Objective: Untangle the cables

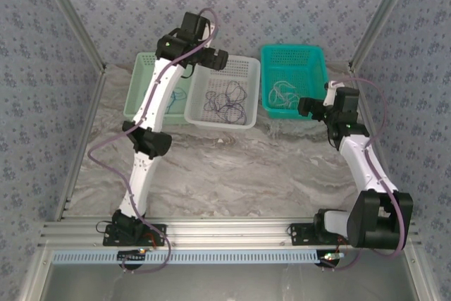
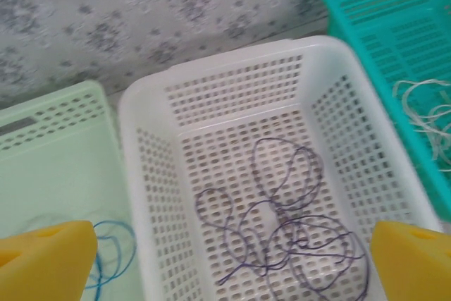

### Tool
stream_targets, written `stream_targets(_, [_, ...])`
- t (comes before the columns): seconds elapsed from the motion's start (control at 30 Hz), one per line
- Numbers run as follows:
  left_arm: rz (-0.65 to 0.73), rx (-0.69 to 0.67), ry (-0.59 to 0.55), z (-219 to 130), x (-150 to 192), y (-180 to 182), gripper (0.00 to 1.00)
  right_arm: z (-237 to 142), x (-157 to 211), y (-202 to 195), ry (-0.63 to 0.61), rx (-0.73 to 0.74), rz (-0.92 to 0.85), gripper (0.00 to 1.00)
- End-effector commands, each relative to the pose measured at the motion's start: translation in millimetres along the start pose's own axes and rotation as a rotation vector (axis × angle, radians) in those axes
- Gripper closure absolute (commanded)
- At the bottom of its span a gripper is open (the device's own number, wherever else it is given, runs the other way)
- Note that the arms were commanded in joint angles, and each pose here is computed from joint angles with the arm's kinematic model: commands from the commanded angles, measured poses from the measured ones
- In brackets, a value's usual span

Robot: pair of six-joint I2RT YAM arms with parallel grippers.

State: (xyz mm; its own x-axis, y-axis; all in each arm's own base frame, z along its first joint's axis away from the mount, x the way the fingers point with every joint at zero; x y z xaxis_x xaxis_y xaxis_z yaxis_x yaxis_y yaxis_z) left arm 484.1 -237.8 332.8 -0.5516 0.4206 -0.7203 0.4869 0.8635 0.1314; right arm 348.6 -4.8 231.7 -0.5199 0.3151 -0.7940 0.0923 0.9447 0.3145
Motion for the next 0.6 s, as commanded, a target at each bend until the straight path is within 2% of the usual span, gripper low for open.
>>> stream_targets(0.0, [0.006, -0.078, -0.038, -46.5, -8.4, 13.1, 0.01, -8.1, -16.0, -0.5, -0.099, 0.002, -0.039, 0.0])
stream_targets(0.2, [0.022, -0.142, -0.097, -90.3, -17.2, 28.6, 0.01, -13.7, -24.4, 7.2, -0.117, -0.037, -0.059, 0.0])
stream_targets(0.43, [0.056, -0.211, -0.223, -183.3, -26.1, 41.4, 0.01, -17.9, -38.0, 16.1, -0.127, -0.077, -0.06, 0.0])
stream_targets(0.57, [0.067, -0.207, -0.338, -243.6, -26.3, 40.6, 0.01, -18.7, -39.4, 19.6, -0.124, -0.099, -0.069, 0.0])
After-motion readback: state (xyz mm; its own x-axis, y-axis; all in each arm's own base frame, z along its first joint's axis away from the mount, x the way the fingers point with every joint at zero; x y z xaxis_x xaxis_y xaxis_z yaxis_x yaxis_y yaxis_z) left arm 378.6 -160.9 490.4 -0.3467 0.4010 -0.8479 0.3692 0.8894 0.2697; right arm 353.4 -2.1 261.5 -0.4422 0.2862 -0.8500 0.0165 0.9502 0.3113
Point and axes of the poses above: each hand's point on the last joint's axis, 136 mm out from that joint toward the fingers, its own z axis out along the fingers, its own y axis along the line the jaws close on, x = y × z, the point moved 5 cm from there along -z, back along the fingers, and after that the axes turned 10 degrees about z, right-handed, at the moved point
